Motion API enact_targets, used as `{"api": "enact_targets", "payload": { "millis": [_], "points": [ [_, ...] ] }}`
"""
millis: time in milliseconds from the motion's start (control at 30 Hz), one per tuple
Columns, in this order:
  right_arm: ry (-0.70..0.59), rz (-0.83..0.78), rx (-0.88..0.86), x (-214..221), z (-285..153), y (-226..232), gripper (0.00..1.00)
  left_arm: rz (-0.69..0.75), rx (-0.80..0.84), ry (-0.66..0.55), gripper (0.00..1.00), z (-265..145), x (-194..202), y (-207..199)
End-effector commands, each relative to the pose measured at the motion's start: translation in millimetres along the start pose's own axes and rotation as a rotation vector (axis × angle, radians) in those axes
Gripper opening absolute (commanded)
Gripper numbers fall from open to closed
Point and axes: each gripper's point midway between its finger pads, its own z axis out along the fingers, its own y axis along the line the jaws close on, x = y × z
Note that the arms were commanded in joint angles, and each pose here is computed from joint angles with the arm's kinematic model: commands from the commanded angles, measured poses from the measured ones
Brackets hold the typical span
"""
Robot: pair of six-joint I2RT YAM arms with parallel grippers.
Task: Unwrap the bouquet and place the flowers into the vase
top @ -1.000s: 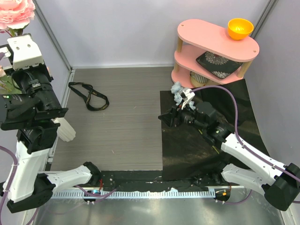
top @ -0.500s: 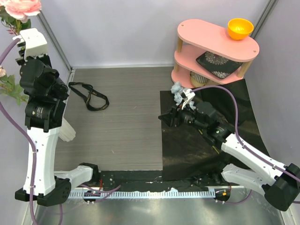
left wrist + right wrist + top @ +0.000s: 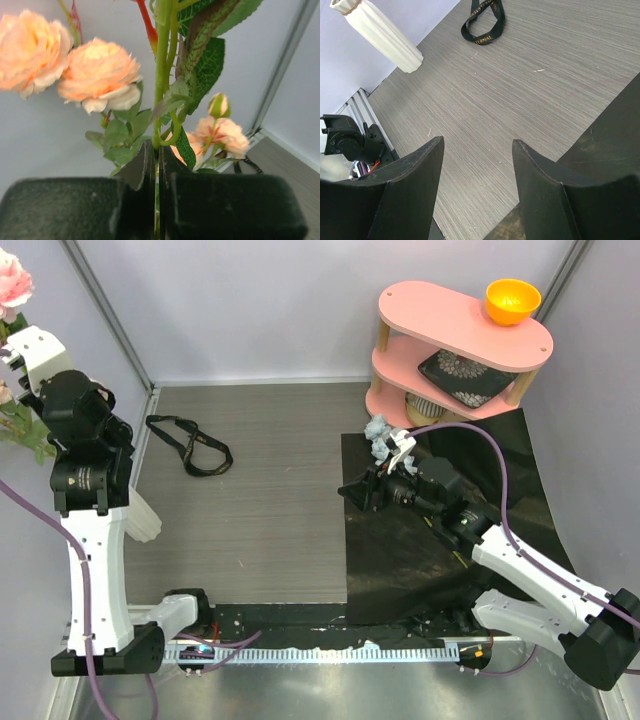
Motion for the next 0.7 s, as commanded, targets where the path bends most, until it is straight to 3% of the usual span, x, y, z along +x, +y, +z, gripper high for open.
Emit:
{"api": "enact_targets", "payload": {
  "millis": [0, 33, 100, 133, 167, 200, 400, 467, 600, 667],
  "points": [
    [-0.047, -0.014, -0.021, -15, -2, 8, 0.62, -0.091, -0.113, 0.048, 0.00, 8, 27, 17],
    [-0.043, -0.013, -0.018, -14, -2, 7, 0.63, -0.098, -0.160, 0.065, 0.01, 11, 34, 26],
    [-0.027, 0.000, 0.002, -11, -1, 4, 0.62, -0.167, -0.205, 0.091, 0.15, 13, 48, 32],
    [-0.026, 0.006, 0.033, -11, 0, -2, 0.62, -0.180, -0.235, 0.104, 0.62, 13, 55, 42],
    [0.003, 0.018, 0.061, -8, -1, -6, 0.62, -0.228, -0.231, 0.117, 0.84, 13, 66, 39],
    [0.030, 0.025, 0.091, -3, 3, -12, 0.62, -0.247, -0.229, 0.119, 0.98, 11, 69, 40],
    [0.270, 0.020, 0.344, 33, 16, -62, 0.63, -0.410, -0.170, 0.110, 1.00, -8, 81, 40],
    [0.377, -0.009, 0.515, 51, 17, -96, 0.63, -0.430, -0.098, 0.108, 1.00, -12, 81, 31],
    [0.527, -0.109, 0.874, 66, 0, -163, 0.63, -0.454, 0.179, 0.161, 1.00, -23, 75, -15],
    [0.593, -0.153, 0.989, 74, -10, -188, 0.63, -0.483, 0.417, 0.222, 1.00, -41, 77, -58]
  ]
}}
